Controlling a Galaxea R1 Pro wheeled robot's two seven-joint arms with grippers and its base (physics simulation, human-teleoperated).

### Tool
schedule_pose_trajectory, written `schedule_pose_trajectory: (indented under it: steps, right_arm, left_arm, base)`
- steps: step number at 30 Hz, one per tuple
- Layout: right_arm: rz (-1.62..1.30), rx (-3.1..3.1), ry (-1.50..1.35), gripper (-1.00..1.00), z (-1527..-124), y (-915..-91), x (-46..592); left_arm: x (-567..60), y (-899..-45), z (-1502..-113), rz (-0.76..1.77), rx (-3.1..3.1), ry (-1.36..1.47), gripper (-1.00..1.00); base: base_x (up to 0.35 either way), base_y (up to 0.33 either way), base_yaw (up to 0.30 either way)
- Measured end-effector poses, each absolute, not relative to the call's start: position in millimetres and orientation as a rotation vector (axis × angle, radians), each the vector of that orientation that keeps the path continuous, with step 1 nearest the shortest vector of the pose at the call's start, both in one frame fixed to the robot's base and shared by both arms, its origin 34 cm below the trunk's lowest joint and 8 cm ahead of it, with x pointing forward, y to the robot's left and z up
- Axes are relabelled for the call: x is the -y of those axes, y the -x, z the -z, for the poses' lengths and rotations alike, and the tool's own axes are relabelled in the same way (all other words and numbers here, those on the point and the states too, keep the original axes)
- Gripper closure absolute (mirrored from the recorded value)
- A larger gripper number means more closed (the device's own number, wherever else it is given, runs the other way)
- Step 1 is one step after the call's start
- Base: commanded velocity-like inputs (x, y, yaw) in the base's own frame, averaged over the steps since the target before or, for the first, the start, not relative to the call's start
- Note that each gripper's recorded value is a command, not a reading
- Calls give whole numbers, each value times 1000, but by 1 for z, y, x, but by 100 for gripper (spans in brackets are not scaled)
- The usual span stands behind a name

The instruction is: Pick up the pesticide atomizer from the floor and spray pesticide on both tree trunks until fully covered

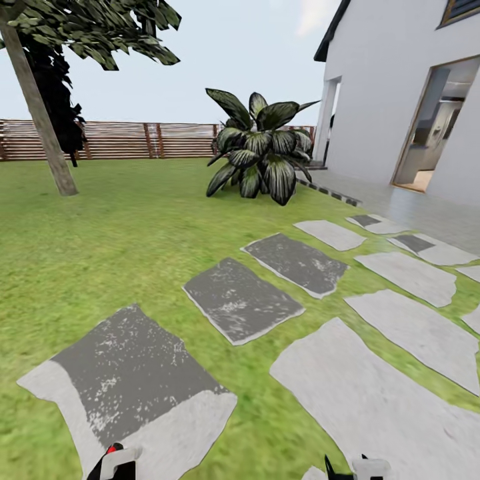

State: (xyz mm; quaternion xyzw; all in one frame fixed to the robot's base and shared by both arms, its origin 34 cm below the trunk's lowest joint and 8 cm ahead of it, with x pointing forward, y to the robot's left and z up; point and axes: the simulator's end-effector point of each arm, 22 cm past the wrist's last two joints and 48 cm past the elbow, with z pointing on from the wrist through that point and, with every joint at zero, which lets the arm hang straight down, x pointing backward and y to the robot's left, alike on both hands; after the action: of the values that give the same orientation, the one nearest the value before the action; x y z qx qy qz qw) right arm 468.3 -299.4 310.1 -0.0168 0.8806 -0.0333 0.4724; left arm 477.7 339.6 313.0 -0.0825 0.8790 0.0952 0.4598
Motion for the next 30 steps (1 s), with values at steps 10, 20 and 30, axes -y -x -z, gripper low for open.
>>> schedule_pose_trajectory:
  steps: [10,20,30]
  right_arm:
    - [82,-2145,41,-100,-314,-471,299]
    - [82,-2133,40,-100,-318,-474,299]
    - [82,-2122,39,-100,-323,-477,299]
  left_arm:
    - [-339,-480,-317,-233,-2153,204,100]
    - [-340,-483,-322,-231,-2142,203,100]
    - [-340,-485,-325,-229,-2132,206,100]
  base:
    - [273,207,212]
    - [299,121,212]
    - [328,78,212]
